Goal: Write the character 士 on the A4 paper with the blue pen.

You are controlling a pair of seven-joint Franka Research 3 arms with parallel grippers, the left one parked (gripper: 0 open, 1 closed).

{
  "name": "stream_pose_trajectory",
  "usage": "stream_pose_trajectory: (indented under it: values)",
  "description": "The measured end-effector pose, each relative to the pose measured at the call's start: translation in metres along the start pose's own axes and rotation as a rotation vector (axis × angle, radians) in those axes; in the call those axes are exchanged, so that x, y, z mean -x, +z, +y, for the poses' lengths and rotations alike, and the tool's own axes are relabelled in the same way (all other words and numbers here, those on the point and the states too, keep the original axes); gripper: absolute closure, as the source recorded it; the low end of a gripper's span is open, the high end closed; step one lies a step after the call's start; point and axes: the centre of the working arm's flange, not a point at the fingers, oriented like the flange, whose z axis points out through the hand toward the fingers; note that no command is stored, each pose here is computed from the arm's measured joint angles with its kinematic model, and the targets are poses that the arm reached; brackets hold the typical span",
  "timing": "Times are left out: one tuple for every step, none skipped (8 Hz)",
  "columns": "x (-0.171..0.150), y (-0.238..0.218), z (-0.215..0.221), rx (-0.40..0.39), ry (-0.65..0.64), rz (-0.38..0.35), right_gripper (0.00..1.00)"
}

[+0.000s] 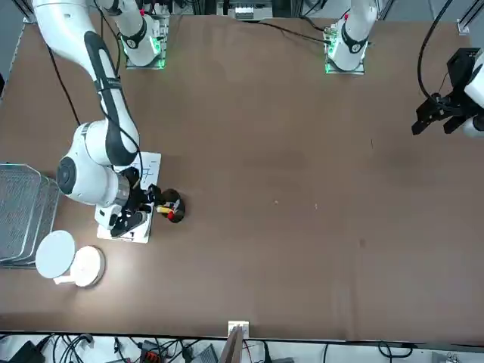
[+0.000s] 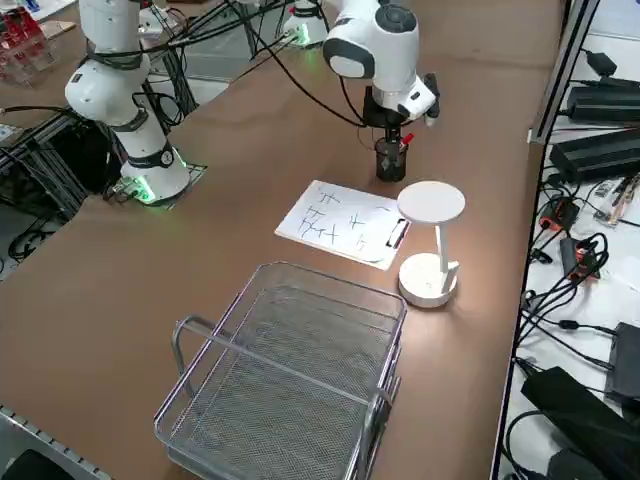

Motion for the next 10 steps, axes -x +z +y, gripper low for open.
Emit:
stream_pose_trajectory:
  values:
    - [0.0, 0.0006, -0.0003, 0.0, 0.0, -0.001, 0.35]
    - [-0.0001, 0.0005, -0.0005, -0.001, -0.001, -0.002, 0.36]
    - [-0.0002, 0.0004, -0.0007, -0.001, -0.001, -0.002, 0.38]
    - [-0.0003, 0.0007, -0.0016, -0.001, -0.002, -0.003, 0.4]
    - [-0.0003, 0.0014, -0.0028, -0.002, -0.004, -0.005, 0.41]
    - [-0.0001, 0.0026, -0.0037, -0.003, -0.005, -0.008, 0.44]
    - [0.0001, 0.004, -0.0047, -0.004, -0.006, -0.012, 0.45]
    - [0.0005, 0.0055, -0.0057, -0.006, -0.007, -0.018, 0.46]
    - [0.001, 0.0072, -0.0062, -0.008, -0.008, -0.025, 0.47]
    - [0.0013, 0.0083, -0.0062, -0.008, -0.008, -0.028, 0.48]
